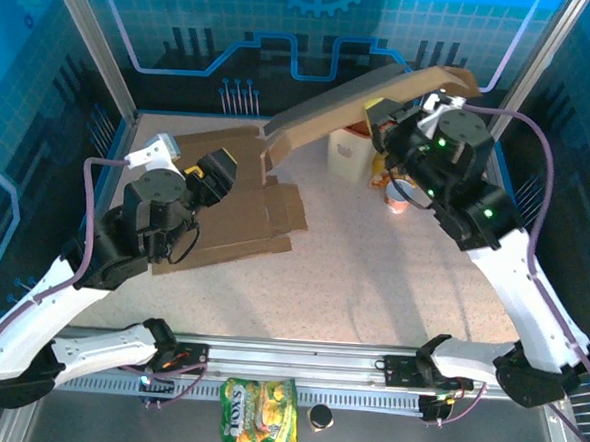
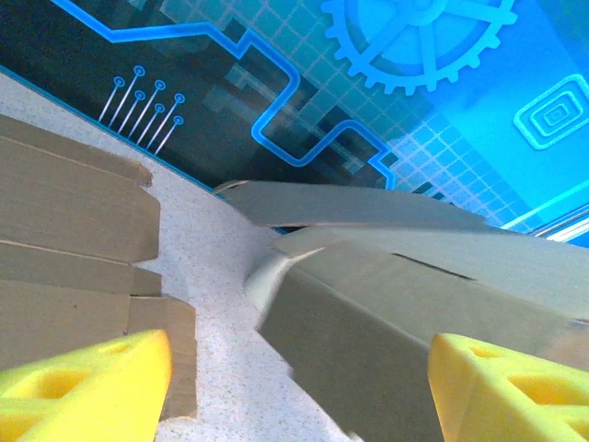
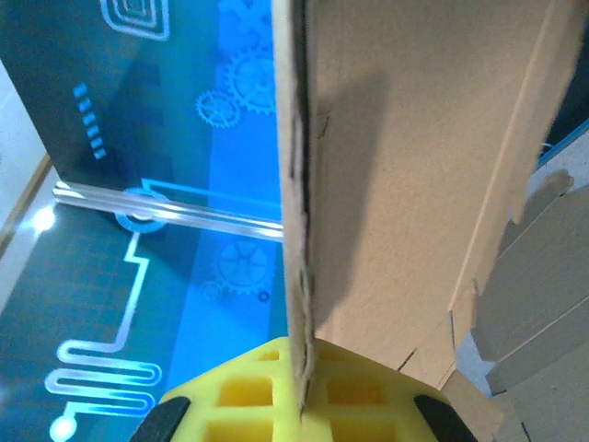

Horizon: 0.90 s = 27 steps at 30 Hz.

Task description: Fold the paper box

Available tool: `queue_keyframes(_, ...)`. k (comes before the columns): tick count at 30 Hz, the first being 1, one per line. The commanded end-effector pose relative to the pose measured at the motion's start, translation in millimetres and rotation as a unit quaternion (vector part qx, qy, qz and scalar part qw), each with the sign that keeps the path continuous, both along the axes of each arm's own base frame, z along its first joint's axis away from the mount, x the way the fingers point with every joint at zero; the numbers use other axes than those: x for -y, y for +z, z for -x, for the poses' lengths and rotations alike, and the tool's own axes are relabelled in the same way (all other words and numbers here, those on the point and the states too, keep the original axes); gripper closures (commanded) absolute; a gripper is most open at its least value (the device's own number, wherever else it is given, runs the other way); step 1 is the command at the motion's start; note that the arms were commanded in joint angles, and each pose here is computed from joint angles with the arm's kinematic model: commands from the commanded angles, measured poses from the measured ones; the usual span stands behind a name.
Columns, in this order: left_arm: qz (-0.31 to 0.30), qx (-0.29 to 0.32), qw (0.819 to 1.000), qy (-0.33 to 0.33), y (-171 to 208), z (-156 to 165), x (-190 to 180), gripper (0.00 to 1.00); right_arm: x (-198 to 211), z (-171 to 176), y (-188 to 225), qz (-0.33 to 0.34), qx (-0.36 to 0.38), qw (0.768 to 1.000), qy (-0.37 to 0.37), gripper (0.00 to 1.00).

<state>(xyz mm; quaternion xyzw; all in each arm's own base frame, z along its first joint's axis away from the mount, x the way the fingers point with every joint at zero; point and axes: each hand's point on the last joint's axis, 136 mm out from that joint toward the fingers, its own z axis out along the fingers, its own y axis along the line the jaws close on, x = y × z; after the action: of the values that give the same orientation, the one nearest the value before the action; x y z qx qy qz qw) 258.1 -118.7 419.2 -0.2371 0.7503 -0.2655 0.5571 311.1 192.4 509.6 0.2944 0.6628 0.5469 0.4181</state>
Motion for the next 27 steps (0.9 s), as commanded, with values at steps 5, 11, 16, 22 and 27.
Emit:
queue_keyframes(5, -0.011, 0.016, 1.0, 0.014, 9, -12, -2, 0.27, 51, 51, 40, -0.031, -0.008, 0.996, -0.087, 1.0)
queue_keyframes(11, -0.014, 0.014, 1.0, 0.011, 8, -19, 3, 0.28, 32, 44, 78, -0.057, 0.043, 0.995, -0.067, 1.0)
queue_keyframes(16, -0.016, 0.01, 1.0, 0.006, 4, -21, 7, 0.28, 24, 38, 103, -0.053, 0.078, 0.994, -0.062, 1.0)
queue_keyframes(22, -0.02, -0.004, 1.0, 0.002, -6, -23, 9, 0.28, 35, 42, 156, -0.035, 0.163, 0.982, -0.092, 1.0)
queue_keyframes(27, -0.024, -0.017, 0.999, -0.016, -15, -27, 19, 0.28, 43, 47, 192, -0.031, 0.226, 0.967, -0.116, 1.0)
